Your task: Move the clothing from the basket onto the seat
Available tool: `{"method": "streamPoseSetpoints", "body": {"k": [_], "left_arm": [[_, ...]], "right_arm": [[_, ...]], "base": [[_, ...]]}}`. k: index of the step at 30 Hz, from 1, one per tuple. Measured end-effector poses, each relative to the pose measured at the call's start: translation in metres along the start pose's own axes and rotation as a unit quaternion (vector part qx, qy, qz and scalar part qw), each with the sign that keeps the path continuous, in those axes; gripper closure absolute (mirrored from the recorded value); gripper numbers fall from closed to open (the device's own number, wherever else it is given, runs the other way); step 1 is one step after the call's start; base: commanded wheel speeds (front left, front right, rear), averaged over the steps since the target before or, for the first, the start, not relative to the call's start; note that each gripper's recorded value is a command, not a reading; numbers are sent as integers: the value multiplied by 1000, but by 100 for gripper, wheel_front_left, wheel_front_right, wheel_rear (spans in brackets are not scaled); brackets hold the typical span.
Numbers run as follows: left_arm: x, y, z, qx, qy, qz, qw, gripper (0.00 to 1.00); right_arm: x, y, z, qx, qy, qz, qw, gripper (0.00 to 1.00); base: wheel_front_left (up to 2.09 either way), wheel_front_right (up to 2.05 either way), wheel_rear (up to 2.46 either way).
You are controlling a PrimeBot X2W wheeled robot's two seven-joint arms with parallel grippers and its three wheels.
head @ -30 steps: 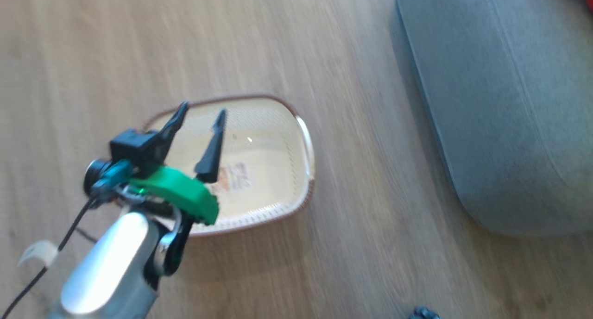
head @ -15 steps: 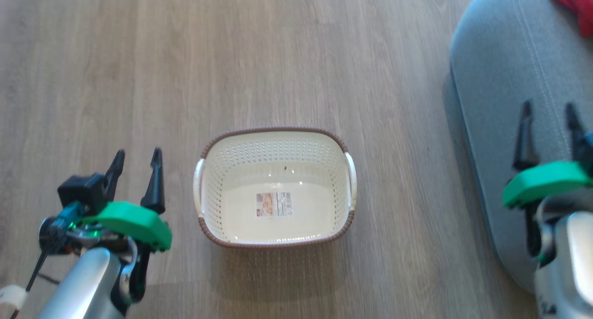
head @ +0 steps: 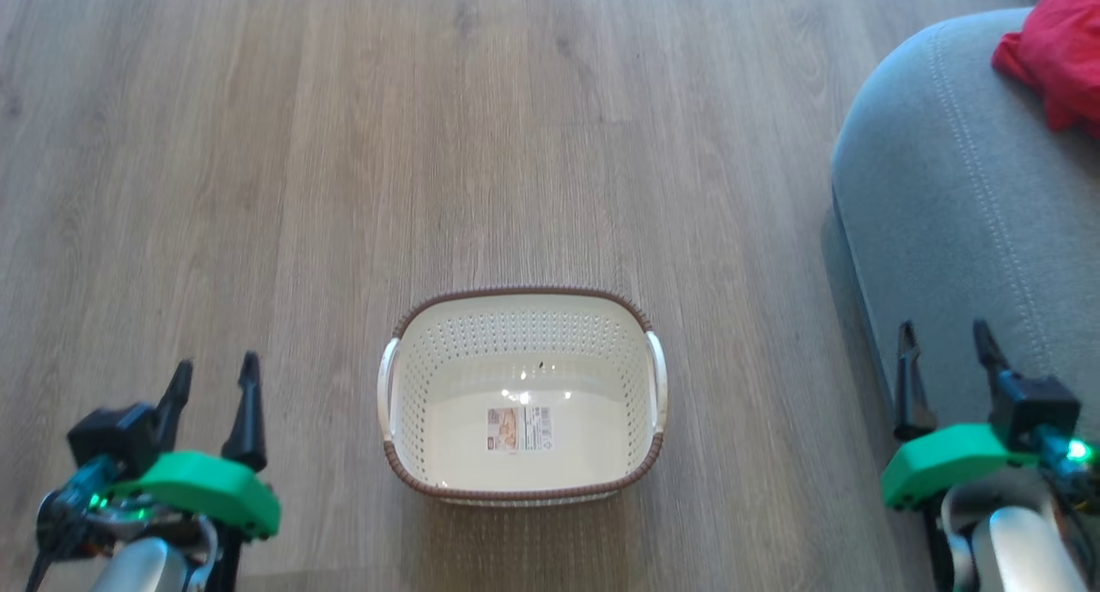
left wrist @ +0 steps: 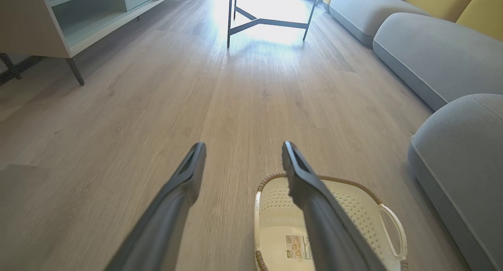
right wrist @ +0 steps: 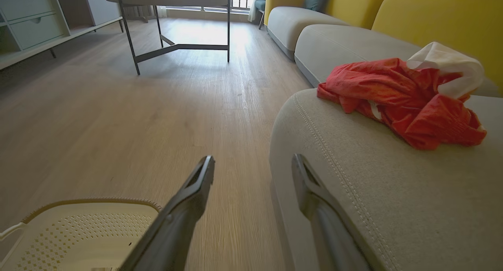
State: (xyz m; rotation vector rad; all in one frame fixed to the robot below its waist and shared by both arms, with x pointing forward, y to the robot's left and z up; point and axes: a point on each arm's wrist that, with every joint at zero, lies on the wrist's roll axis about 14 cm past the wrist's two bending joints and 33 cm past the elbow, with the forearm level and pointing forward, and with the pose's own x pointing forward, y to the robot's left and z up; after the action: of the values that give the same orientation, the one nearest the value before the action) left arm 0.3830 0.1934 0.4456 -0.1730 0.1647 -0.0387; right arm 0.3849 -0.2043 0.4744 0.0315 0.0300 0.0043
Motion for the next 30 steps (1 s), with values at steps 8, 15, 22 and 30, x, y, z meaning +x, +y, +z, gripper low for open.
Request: {"method": "streamPoseSetpoints", "body": {"k": [8,15,22,30], "left_arm": [[-5,13,3,4,-9,2,1000,0],[-4,13,3,8,-12,-1,1000,0],[-4,12,0,5,-11,-2,1000,0],[-4,6,-2,-1,-10,-8,1000,0]], "right_arm": [[-9,0,-3,1,2,-1,1000,0],[-8,1,-4,2,4,0,1000,0],[-7,2,-5,3,5,0,1000,0],[-8,2,-4,-1,3,1,1000,0]], "base": [[0,0,0],[0,0,0],[0,0,0],[0,0,0]]}}
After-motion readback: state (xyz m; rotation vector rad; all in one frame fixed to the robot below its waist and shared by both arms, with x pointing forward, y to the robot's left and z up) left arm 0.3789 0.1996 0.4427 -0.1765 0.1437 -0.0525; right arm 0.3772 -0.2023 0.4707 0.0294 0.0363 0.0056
